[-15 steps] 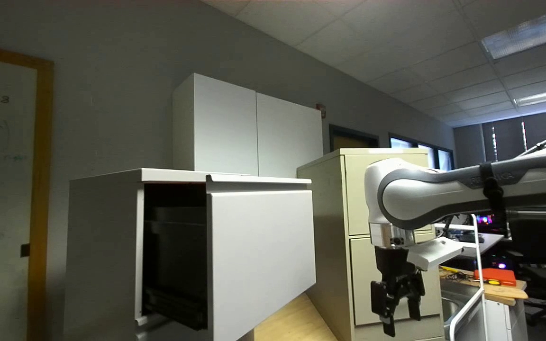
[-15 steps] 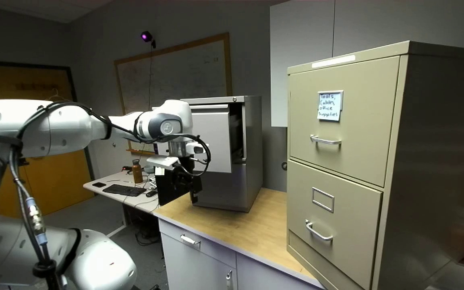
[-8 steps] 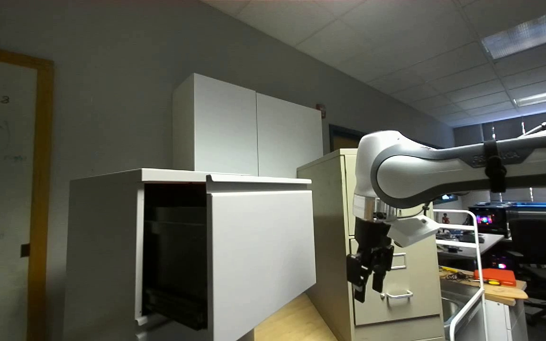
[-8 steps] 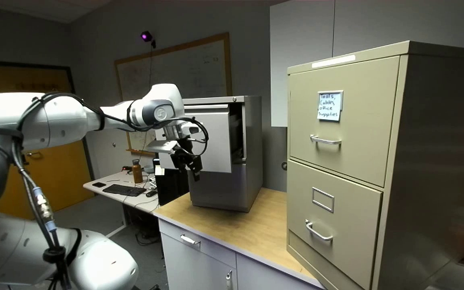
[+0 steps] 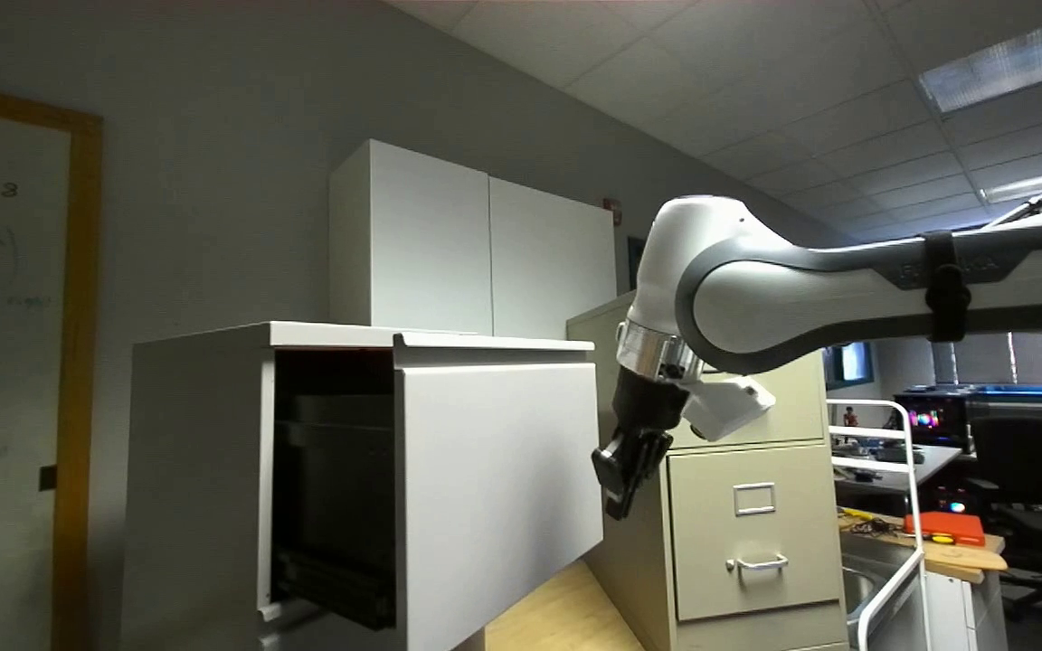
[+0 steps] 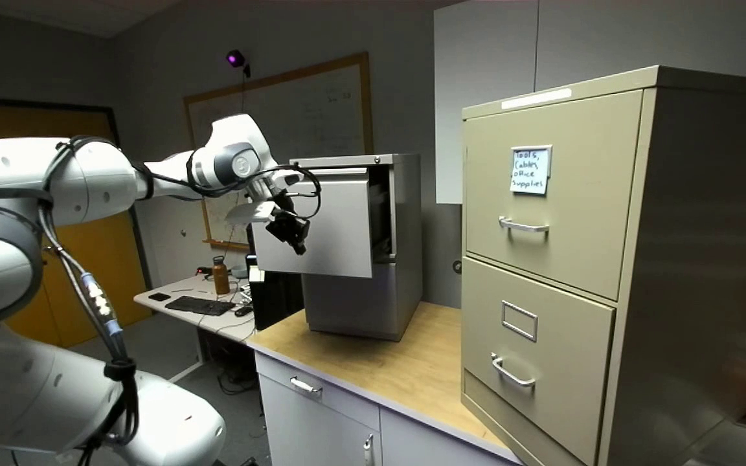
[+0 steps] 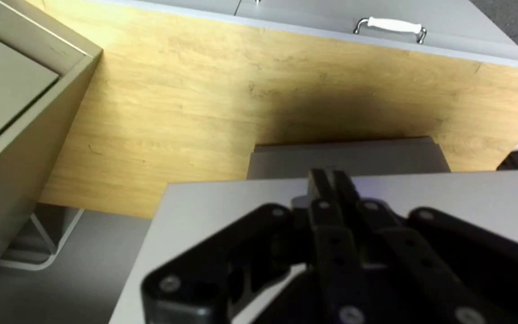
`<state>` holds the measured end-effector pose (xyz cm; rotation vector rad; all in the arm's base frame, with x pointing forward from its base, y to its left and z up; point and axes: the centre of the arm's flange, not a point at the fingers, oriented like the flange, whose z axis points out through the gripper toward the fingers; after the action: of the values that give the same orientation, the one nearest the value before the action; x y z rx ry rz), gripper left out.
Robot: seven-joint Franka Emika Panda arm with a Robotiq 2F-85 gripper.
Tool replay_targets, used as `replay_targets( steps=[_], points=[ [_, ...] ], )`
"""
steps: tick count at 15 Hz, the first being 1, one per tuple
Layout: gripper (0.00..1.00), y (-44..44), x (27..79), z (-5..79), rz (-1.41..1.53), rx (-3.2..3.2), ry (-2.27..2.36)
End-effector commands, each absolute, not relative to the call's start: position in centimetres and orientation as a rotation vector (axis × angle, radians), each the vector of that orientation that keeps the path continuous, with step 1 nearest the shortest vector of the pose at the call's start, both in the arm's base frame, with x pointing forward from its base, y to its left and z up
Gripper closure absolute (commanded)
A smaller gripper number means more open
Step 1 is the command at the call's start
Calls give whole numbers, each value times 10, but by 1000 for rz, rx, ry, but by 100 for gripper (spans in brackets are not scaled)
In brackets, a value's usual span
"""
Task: Close the top drawer of the file cabinet
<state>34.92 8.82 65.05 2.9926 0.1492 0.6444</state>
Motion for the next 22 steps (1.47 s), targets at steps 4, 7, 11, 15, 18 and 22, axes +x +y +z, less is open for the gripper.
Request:
replay_targets(
  steps=[4, 7, 11, 15, 18, 22],
  points=[
    [100, 115, 378, 718, 843, 2967, 278],
    [100, 125, 395, 749, 908, 2964, 326],
    [100, 142, 430, 772, 947, 2972, 384],
    [100, 155, 479, 767, 876, 2985, 386],
    [100, 160, 522, 763, 848, 2998, 374],
    [100, 169, 578, 756, 806, 3007, 362]
  ],
)
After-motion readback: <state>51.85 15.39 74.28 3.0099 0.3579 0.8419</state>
